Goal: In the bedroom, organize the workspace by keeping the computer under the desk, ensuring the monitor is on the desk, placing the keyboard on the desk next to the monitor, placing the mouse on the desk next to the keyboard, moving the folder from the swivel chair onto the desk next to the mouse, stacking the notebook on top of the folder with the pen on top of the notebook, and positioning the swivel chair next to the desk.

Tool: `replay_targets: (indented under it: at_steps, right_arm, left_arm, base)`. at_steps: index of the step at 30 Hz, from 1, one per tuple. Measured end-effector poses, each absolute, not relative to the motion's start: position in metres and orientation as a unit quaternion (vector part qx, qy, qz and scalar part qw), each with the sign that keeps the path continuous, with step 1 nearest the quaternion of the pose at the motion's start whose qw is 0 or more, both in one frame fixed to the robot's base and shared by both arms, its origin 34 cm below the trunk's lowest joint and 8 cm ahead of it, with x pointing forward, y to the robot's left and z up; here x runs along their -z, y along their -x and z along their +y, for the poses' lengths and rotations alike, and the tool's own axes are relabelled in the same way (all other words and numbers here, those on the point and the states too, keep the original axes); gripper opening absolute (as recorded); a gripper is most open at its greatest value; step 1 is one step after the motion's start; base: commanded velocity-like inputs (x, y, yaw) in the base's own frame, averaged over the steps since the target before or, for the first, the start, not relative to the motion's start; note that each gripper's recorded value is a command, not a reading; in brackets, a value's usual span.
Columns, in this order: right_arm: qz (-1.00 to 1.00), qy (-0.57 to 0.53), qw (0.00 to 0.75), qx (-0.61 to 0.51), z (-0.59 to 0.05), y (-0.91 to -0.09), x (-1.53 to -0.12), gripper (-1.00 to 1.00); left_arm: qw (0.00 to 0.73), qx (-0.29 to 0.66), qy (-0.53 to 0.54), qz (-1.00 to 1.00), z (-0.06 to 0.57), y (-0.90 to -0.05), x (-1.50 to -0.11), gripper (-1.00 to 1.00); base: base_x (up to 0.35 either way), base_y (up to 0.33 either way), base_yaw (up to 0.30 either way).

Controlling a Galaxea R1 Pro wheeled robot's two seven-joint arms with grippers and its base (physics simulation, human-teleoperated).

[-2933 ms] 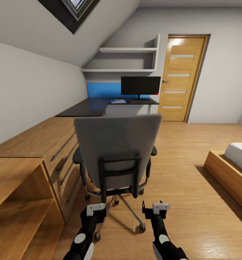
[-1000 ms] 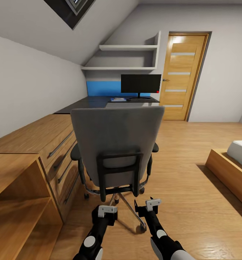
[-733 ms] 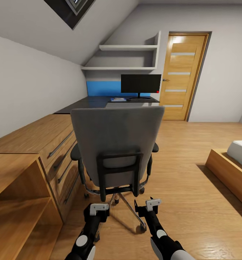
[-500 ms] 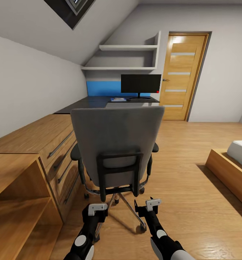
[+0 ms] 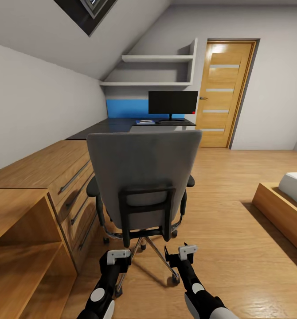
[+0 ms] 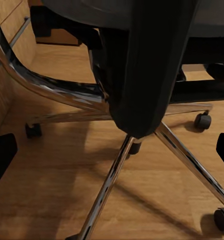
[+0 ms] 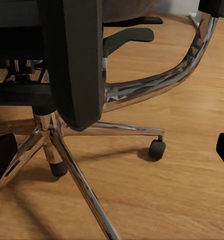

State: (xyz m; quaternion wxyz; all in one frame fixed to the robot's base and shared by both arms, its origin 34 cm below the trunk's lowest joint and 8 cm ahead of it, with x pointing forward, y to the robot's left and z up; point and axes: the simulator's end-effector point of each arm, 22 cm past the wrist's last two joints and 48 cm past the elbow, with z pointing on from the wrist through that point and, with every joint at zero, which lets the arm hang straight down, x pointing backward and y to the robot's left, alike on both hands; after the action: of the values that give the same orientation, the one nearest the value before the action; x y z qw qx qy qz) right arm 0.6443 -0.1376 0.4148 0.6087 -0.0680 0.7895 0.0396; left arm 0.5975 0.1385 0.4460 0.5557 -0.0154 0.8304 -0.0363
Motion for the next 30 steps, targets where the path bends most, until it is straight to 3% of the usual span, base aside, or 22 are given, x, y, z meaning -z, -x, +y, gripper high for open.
replay_targets:
  at_steps: [8,30]
  right_arm:
    - [0.789,0.068,0.609,-0.04,-0.1373,-0.6442,-0.4152,1.0]
    - [0.788,0.07,0.611,-0.039,-0.137,-0.6446,-0.416,1.0]
  left_arm:
    - [0.557,0.036,0.016,0.83,0.1391,-0.5981,-0.4473,1.0]
    - [0.57,0.037,0.018,0.821,0.1407,-0.6009,-0.454,1.0]
  base:
    - [0.179,0.0,0.0]
    - [0.043,0.0,0.0]
